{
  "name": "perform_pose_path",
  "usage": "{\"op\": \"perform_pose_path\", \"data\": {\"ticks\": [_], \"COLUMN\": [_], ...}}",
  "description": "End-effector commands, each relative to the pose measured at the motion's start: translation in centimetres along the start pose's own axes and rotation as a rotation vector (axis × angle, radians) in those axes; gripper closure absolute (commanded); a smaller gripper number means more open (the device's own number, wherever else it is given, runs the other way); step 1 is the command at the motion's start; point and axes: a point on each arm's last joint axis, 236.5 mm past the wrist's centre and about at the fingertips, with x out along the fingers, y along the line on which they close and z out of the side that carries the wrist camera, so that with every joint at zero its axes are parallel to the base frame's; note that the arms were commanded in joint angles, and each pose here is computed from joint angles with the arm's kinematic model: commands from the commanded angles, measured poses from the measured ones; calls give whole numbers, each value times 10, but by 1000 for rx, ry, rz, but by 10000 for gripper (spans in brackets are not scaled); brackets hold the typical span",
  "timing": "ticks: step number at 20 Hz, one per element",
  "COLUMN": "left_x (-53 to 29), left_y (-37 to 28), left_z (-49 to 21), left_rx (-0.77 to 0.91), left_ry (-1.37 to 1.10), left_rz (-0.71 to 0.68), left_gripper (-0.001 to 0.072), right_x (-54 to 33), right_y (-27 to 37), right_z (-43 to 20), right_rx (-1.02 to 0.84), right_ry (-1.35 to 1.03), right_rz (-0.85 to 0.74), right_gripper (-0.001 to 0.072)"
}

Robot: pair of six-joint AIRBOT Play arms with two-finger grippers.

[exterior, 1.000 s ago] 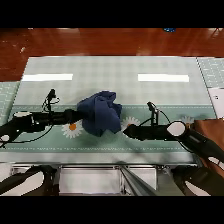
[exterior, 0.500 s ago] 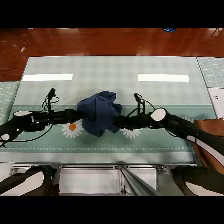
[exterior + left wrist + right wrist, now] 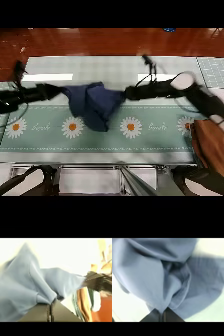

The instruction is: Fold the shirts.

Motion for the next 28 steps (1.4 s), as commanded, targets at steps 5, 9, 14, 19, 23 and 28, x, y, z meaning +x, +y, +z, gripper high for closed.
{"op": "perform_pose_path", "data": {"ticks": [5,9,14,19,23,28], "left_x": [-93,-152,-232,-210,-160,-93], "left_y": [-210,-309,-302,-256,-143,-33], "left_z": [112,110,81,32,-17,-52], "left_rx": [516,794,850,750,513,261], "left_ry": [-262,-491,-660,-438,-180,-29], "left_rz": [12,204,735,755,747,656], "left_gripper": [691,691,691,690,690,690], "right_x": [-218,-342,-434,-401,-322,-203], "right_y": [97,145,120,62,1,-62], "right_z": [106,86,12,-50,-75,-109], "right_rx": [-392,-502,-363,-170,-51,88], "right_ry": [-380,-642,-751,-534,-310,-72], "right_rz": [-197,-376,-633,-703,-697,-578], "right_gripper": [687,687,687,687,687,687]}}
